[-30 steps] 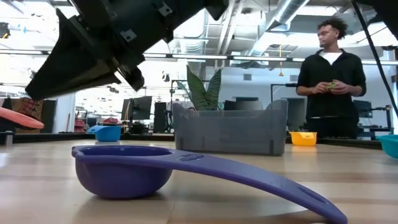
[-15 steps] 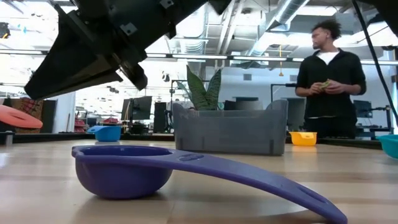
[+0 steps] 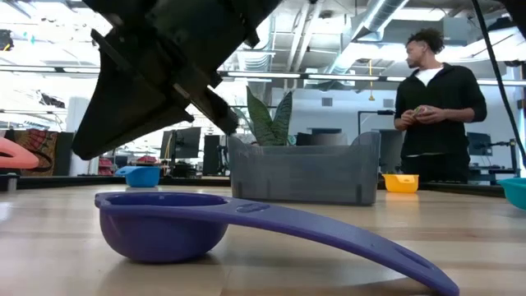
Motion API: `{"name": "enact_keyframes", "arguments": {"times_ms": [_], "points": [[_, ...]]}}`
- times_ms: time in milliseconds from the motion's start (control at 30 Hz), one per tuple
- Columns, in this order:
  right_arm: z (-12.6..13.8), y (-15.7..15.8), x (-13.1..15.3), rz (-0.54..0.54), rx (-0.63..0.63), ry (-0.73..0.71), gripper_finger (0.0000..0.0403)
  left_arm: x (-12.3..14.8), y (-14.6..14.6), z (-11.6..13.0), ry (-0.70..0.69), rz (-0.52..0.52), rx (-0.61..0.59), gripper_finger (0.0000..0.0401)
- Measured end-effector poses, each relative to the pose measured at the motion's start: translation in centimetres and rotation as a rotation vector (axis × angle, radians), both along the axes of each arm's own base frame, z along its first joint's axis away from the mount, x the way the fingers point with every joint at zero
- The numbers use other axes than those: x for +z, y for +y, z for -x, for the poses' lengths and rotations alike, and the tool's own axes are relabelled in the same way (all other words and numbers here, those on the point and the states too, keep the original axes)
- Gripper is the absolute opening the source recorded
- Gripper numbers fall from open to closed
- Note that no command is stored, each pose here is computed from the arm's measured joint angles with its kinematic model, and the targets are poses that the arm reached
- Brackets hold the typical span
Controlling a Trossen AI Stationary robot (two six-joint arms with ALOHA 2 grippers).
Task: Nest measuring cups in basket
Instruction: Stack the red measuring cup on top of the orange measuring cup
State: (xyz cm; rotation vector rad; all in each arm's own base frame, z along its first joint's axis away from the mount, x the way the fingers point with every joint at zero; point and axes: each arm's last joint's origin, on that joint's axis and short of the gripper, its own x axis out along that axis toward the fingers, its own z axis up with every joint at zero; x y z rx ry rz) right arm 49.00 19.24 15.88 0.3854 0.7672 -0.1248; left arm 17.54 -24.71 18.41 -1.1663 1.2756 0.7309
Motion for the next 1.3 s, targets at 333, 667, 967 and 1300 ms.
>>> {"name": "enact_keyframes", "arguments": {"times_ms": [333, 667, 967, 1300], "points": [[-0.6, -0.7, -1.3, 0.045, -0.062, -0.019, 0.0006, -0.7, -1.6, 0.1, -0.069, 0.040, -0.038, 0.0125], [-0.7, 0.4, -3.4, -0.047, 0.045, 0.007, 0.0005, -1.2, -1.7, -0.4, -0.083, 0.036, -0.020, 0.0125], [-0.7, 1.5, -2.8, -0.105, 0.115, -0.010, 0.0006, -1.1, -1.2, -1.8, -0.126, 0.053, 0.023, 0.0125], [-0.6, 2.8, -2.3, -0.157, 0.235, -0.057, 0.0007, -1.0, -0.3, -3.3, -0.168, 0.052, 0.082, 0.0125]]}}
